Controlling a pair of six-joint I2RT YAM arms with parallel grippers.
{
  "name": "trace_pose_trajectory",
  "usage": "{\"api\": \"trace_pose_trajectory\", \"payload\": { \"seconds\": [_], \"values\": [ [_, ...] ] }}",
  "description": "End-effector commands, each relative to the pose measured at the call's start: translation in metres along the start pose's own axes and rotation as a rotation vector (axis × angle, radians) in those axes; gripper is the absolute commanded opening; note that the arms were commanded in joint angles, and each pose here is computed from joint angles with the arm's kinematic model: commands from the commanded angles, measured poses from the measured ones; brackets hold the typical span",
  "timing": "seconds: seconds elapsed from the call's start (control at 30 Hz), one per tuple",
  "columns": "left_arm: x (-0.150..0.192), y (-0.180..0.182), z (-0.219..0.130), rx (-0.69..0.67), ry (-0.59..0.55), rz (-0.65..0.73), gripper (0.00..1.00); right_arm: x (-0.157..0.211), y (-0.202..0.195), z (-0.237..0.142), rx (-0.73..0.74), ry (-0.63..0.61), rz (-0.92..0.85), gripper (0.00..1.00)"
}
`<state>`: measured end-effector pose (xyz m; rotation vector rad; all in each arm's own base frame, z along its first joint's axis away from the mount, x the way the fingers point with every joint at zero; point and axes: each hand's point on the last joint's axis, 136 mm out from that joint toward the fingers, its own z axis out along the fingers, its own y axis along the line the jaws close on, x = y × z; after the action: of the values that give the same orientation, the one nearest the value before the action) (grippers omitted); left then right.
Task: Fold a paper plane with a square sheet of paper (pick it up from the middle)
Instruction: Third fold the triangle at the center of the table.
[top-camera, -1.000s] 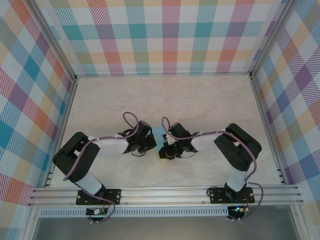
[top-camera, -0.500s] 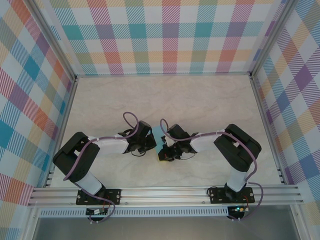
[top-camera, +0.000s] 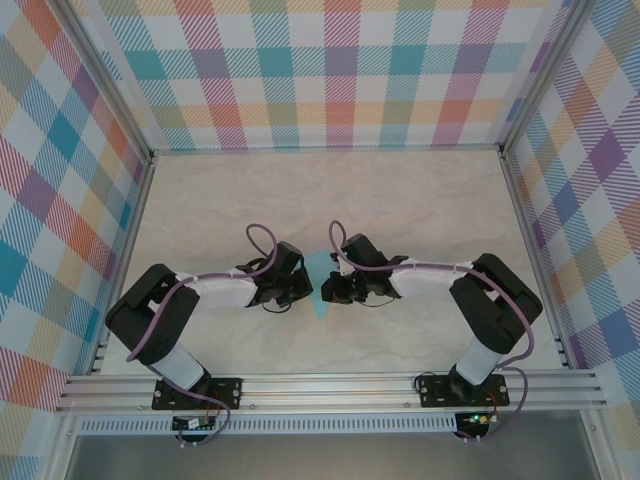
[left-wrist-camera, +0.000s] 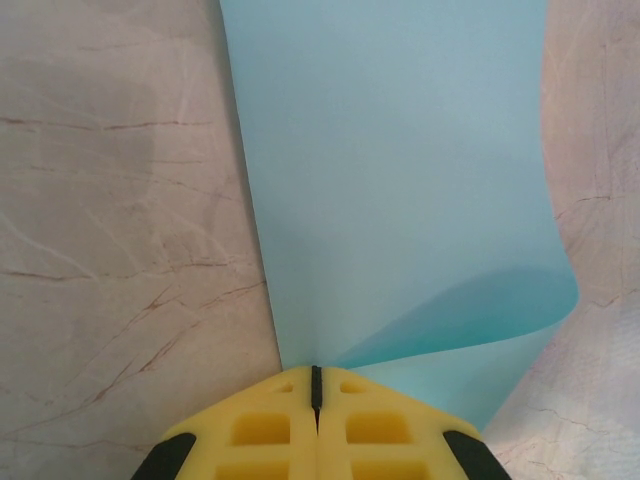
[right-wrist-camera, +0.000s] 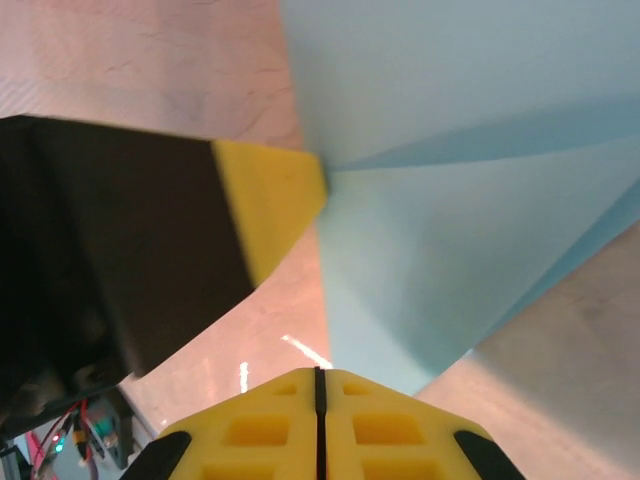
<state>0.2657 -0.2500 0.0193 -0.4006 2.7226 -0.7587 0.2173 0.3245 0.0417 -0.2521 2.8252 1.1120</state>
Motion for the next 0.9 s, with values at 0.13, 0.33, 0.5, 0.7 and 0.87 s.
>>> {"api": "trace_pose_trajectory", "payload": {
  "seconds": [0.13,0.33,0.5,0.7,0.87],
  "values": [
    [0.010,0.015,-0.002,-0.078,0.029,0.002,0.00,-0.015,-0.014,0.012,0.052,-0.007,0.018,0.07],
    [0.004,-0.004,-0.014,-0.001,0.001,0.016,0.01,-0.003,-0.037,0.017,0.118,0.008,0.095,0.06],
    [0.006,-0.022,-0.024,0.082,-0.011,0.030,0.09,0.002,-0.045,0.018,0.139,0.014,0.158,0.06],
    [0.020,-0.021,-0.030,0.101,-0.002,0.037,0.14,0.001,-0.044,0.017,0.145,0.010,0.211,0.07],
    [0.038,-0.019,-0.024,0.124,0.032,0.014,0.10,0.001,-0.040,0.020,0.136,0.029,0.233,0.07]
  ]
}}
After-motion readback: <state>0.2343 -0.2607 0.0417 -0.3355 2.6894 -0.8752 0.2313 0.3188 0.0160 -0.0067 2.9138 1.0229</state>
